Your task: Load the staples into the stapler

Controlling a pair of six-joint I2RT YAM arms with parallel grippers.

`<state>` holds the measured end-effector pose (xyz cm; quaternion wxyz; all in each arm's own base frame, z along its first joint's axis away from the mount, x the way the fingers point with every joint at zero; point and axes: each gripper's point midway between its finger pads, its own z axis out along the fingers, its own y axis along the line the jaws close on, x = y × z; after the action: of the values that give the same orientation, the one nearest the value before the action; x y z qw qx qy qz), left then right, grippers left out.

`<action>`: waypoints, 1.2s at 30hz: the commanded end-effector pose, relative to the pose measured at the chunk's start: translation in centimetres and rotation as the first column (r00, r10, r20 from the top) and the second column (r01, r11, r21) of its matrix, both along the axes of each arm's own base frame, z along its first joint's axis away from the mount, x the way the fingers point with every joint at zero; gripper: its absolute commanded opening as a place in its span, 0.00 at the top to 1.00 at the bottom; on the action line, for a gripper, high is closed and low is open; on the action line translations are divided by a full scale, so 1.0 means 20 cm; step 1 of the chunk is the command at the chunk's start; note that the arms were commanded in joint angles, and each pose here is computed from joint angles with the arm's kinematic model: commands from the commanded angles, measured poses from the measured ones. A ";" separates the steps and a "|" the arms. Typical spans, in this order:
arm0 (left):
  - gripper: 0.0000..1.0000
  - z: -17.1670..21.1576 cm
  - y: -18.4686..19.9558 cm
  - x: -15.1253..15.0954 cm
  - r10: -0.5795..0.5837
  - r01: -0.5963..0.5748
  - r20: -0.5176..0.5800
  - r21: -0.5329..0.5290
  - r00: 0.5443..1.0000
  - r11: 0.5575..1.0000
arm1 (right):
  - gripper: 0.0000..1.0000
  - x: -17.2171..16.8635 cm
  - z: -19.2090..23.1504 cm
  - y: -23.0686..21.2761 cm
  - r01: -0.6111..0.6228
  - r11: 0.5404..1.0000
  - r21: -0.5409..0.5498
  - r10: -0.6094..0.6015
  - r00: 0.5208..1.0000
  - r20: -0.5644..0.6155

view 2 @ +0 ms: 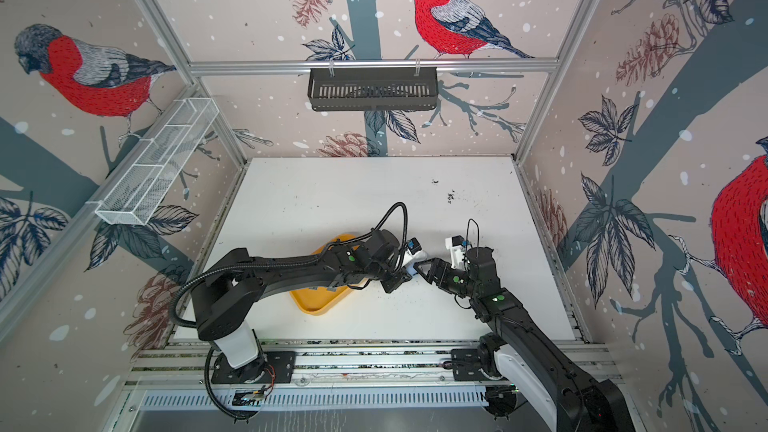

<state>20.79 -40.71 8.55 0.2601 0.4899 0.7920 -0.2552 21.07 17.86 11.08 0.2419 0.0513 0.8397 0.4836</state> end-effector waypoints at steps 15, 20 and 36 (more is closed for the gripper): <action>0.86 0.10 -0.05 -0.02 -0.022 0.023 0.009 -0.092 1.000 0.995 | 0.46 0.08 0.08 0.07 0.002 0.998 0.056 -0.004 0.999 0.038; 0.85 0.08 -0.06 -0.02 -0.025 0.026 0.003 -0.083 1.000 0.996 | 0.63 0.08 0.06 0.06 0.010 0.999 0.044 -0.012 0.999 0.035; 0.84 0.00 -0.04 -0.03 -0.022 0.022 -0.011 -0.042 1.000 0.999 | 0.31 0.11 0.01 -0.02 0.077 0.995 -0.057 -0.076 0.997 0.030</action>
<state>20.31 -41.27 8.83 0.2608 0.4839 0.7883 -0.2764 22.56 18.37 11.63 0.2553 0.0632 0.8352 0.4829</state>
